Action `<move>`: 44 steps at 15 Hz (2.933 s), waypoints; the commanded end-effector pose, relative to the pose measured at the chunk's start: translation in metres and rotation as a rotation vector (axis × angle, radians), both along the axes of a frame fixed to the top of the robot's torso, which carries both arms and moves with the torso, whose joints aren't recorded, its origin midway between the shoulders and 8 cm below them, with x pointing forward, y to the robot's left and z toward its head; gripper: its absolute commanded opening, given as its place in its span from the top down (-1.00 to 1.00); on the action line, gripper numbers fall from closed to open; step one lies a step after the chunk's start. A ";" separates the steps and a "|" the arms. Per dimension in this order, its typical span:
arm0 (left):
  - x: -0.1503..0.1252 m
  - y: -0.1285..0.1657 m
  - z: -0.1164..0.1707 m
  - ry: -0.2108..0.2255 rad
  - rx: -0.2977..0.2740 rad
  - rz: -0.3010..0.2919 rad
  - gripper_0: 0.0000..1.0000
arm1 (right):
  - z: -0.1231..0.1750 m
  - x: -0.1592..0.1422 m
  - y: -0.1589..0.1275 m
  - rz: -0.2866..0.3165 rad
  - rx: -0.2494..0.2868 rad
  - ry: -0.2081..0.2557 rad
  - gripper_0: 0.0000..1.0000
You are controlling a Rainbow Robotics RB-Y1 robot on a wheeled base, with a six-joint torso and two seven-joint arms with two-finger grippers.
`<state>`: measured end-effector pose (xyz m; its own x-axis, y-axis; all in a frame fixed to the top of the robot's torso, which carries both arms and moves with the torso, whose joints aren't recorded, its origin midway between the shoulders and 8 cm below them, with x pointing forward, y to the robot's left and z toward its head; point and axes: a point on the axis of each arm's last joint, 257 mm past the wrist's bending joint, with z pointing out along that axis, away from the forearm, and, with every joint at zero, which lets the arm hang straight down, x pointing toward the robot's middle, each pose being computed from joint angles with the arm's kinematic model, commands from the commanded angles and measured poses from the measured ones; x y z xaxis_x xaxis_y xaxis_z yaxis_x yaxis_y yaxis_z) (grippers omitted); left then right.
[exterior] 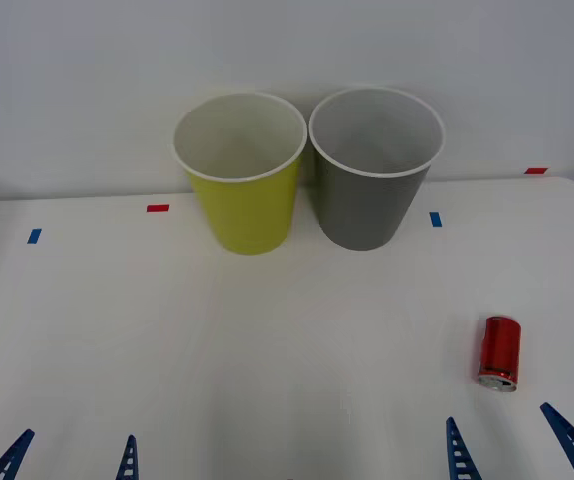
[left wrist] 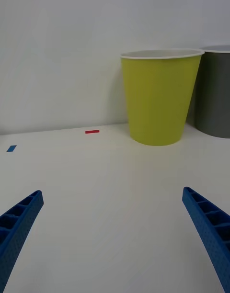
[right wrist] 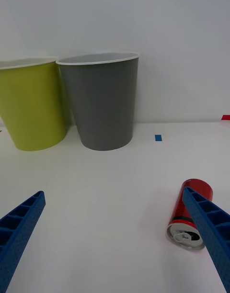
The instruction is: Put cans in the gray bin and PET bottles in the light green bin.
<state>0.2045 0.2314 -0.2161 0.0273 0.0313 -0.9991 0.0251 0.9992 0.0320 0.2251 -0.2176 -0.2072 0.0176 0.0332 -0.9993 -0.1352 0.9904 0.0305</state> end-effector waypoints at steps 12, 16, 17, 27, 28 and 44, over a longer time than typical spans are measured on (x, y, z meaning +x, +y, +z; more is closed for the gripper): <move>0.000 0.000 0.000 0.000 0.000 0.000 -1.00 | 0.000 0.000 0.000 0.000 0.000 0.000 -1.00; 0.000 0.000 0.000 0.000 0.000 0.000 -1.00 | 0.000 0.000 0.000 0.000 0.000 0.000 -1.00; 0.000 0.000 0.000 0.000 0.000 0.000 -1.00 | 0.000 0.000 0.000 0.000 0.000 0.000 -1.00; 0.000 0.000 0.000 0.000 0.000 0.000 -1.00 | -0.005 0.002 -0.003 -0.007 -0.065 -0.004 -1.00; 0.000 0.000 0.000 0.000 0.000 0.000 -1.00 | -0.005 0.003 -0.005 -0.013 -0.072 -0.003 -1.00; 0.000 0.000 0.000 0.000 0.000 0.000 -1.00 | 0.000 0.049 -0.070 -0.179 0.112 0.152 -1.00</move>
<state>0.2045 0.2314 -0.2161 0.0273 0.0313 -0.9991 0.0252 0.9992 0.0320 0.2696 -0.2809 -0.2076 -0.1138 0.1484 -0.9824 0.0490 0.9884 0.1436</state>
